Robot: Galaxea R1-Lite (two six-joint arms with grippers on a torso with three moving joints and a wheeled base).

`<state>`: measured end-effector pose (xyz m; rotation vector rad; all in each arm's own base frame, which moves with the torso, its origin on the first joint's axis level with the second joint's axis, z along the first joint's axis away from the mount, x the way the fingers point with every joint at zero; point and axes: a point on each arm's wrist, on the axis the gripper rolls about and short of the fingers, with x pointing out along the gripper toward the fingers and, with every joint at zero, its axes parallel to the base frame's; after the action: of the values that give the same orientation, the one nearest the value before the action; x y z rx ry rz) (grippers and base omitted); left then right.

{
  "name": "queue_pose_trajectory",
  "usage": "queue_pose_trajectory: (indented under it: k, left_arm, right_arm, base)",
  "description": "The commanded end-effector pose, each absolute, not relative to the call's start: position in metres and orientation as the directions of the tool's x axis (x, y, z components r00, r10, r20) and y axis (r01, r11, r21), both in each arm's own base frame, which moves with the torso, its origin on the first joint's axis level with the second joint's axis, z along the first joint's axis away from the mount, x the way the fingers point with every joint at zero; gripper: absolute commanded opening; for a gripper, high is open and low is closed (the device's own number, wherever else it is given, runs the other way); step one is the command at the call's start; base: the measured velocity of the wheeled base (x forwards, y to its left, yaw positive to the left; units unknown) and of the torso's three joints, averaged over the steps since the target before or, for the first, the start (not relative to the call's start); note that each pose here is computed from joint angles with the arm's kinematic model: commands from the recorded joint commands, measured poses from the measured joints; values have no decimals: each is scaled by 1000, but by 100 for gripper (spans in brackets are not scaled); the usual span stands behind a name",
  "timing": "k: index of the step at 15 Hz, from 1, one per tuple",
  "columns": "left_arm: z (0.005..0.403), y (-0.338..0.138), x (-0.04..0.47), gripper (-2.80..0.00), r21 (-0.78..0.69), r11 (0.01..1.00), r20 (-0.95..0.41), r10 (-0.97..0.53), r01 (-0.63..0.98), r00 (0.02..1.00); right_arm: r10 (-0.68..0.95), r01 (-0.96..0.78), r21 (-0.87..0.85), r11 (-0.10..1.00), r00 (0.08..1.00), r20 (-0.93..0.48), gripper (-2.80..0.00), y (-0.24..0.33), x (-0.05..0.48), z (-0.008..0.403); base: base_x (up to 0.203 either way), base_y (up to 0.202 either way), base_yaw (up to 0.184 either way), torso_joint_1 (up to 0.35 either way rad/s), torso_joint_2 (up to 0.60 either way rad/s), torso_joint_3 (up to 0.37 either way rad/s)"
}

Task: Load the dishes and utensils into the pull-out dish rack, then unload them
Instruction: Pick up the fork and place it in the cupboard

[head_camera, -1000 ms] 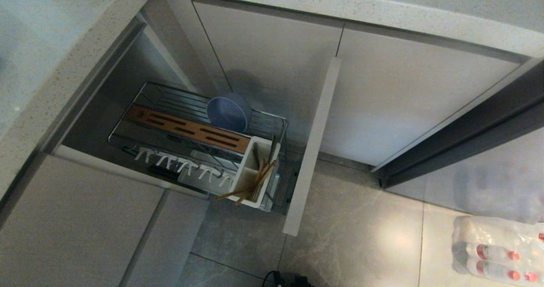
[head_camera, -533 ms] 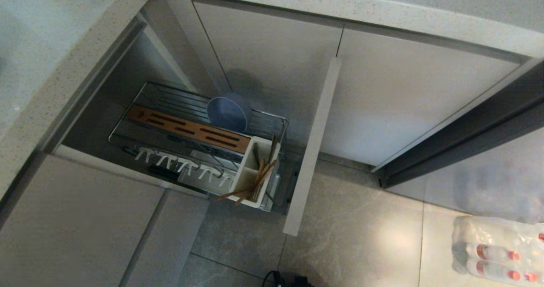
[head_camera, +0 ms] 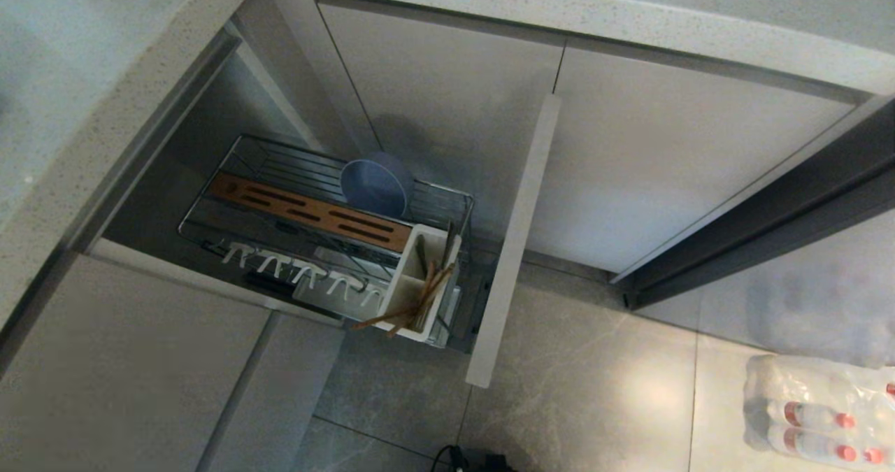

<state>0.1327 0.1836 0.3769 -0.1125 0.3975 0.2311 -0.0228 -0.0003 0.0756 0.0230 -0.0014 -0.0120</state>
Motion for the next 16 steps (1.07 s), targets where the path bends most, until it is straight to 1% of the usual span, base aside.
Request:
queue_pose_trajectory:
  k: [1, 11, 12, 16]
  left_arm:
    - [374, 186, 134, 0, -73, 968, -405, 192, -241, 894]
    - [370, 188, 135, 0, -86, 966, -415, 188, -244, 890]
    - [371, 187, 134, -280, -86, 966, -413, 189, -245, 891]
    - [371, 186, 134, -280, -86, 966, -412, 188, -243, 892]
  right_arm:
    - [-12, 12, 23, 1000, 1000, 0, -280, 0, -23, 76]
    - [-12, 12, 23, 1000, 1000, 0, -280, 0, -23, 76]
    - [-12, 12, 23, 1000, 1000, 1, -280, 0, -23, 76]
    - [-12, 12, 23, 1000, 1000, 0, -280, 0, -23, 76]
  base:
    - [0, 0, 0, 0, 0, 0]
    - [0, 0, 0, 0, 0, 0]
    - [0, 0, 0, 0, 0, 0]
    - [0, 0, 0, 0, 0, 0]
